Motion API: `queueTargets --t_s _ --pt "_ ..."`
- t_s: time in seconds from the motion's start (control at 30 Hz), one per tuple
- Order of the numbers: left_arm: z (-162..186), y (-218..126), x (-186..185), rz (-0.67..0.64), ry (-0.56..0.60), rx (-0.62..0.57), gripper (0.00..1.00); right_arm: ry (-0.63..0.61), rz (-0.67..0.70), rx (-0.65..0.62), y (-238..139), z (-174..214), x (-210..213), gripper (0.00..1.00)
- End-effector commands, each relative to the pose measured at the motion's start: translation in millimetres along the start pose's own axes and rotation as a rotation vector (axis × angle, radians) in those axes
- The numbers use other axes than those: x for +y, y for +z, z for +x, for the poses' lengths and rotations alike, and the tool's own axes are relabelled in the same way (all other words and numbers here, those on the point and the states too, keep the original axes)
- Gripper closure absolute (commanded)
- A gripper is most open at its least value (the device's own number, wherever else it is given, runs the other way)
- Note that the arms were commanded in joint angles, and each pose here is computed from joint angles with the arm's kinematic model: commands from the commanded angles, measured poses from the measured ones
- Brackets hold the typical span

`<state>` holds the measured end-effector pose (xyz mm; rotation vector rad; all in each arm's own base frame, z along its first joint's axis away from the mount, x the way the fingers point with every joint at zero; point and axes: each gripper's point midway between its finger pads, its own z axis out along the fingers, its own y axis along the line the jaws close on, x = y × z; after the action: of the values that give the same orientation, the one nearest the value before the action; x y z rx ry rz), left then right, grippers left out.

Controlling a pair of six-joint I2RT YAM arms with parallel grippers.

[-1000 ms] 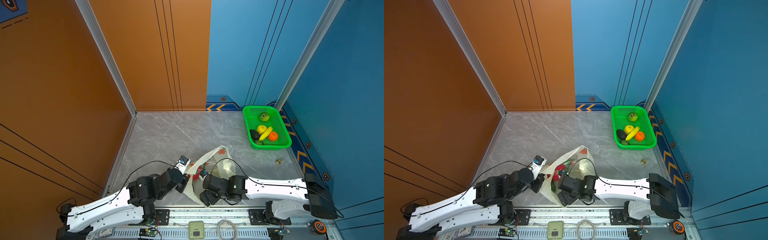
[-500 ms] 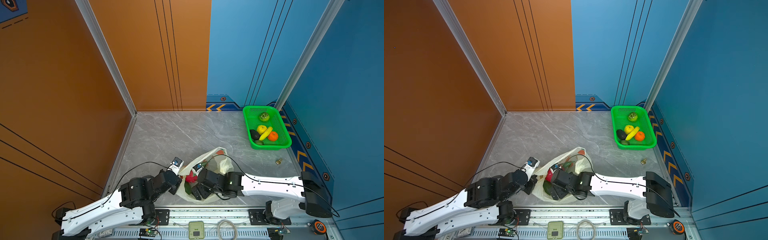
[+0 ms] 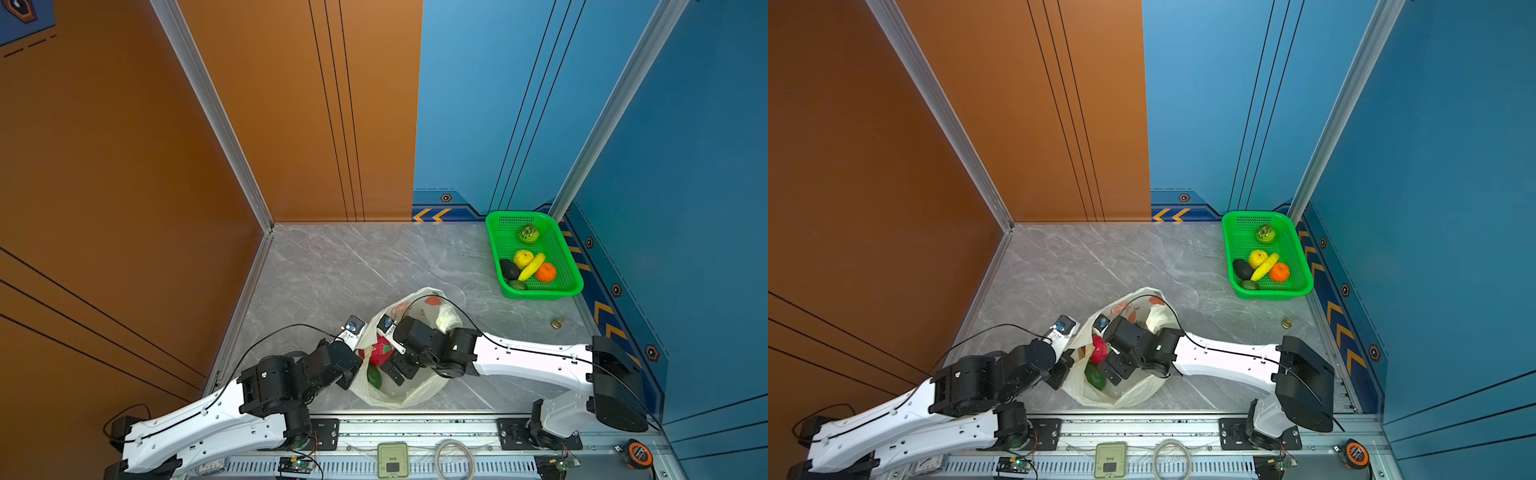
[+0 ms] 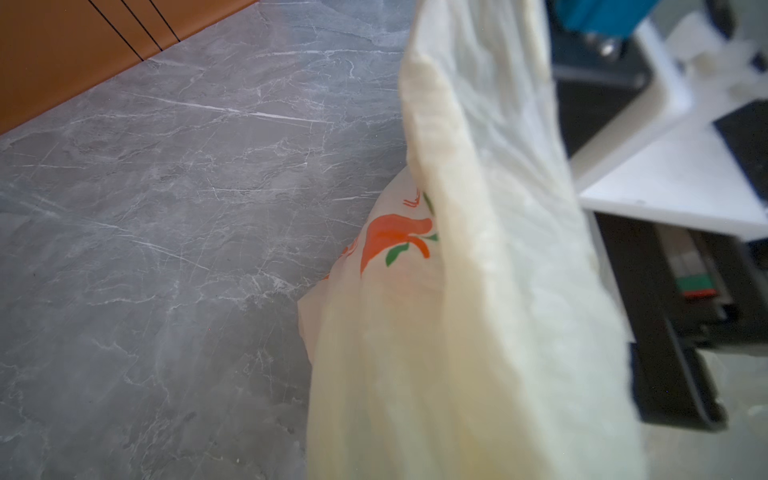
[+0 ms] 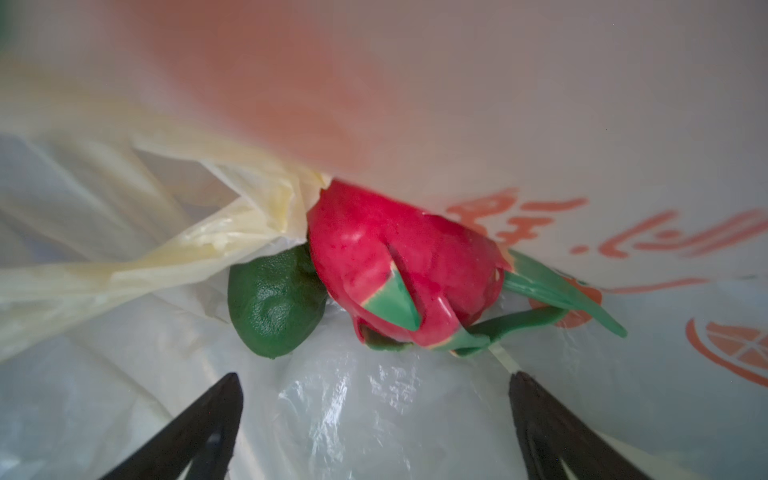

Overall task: Untie the knot of the plastic bag and take out the fruit
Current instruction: 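Close the right gripper on the red dragon fruit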

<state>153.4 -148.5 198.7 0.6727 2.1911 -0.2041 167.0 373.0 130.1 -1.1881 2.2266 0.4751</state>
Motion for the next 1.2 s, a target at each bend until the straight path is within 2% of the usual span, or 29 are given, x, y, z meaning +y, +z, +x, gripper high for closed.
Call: queueTargets --t_s 0.0,0.17,0.27,0.57,0.7,0.83,0.9,1.0,1.17 --pt "-6 0 6 -0.028 0.004 -0.031 1.00 -0.155 -0.042 -0.079 4 -19 12 0.00" --pt "-8 1 4 -0.021 0.008 -0.039 1.00 -0.269 -0.034 -0.145 15 -18 11 0.00" --pt "-9 2 4 -0.018 0.007 -0.043 1.00 -0.291 -0.034 -0.191 23 -19 3 0.00" --pt "-9 2 2 -0.005 0.013 -0.045 1.00 -0.345 -0.014 -0.170 52 -17 -18 0.00" --pt "-8 3 0 0.001 0.012 -0.044 1.00 -0.380 -0.028 -0.082 76 0 -19 0.00" --pt "-10 0 1 0.002 0.010 -0.054 1.00 -0.360 -0.029 -0.040 86 9 -21 0.01" --pt "-10 0 2 0.000 0.008 -0.059 1.00 -0.338 -0.025 -0.040 85 9 -22 0.07" --pt "-10 0 3 -0.004 0.005 -0.061 1.00 -0.304 -0.016 -0.045 80 6 -23 0.21" --pt "-10 1 3 -0.007 0.010 -0.054 1.00 -0.297 -0.009 -0.043 73 9 -19 0.30"
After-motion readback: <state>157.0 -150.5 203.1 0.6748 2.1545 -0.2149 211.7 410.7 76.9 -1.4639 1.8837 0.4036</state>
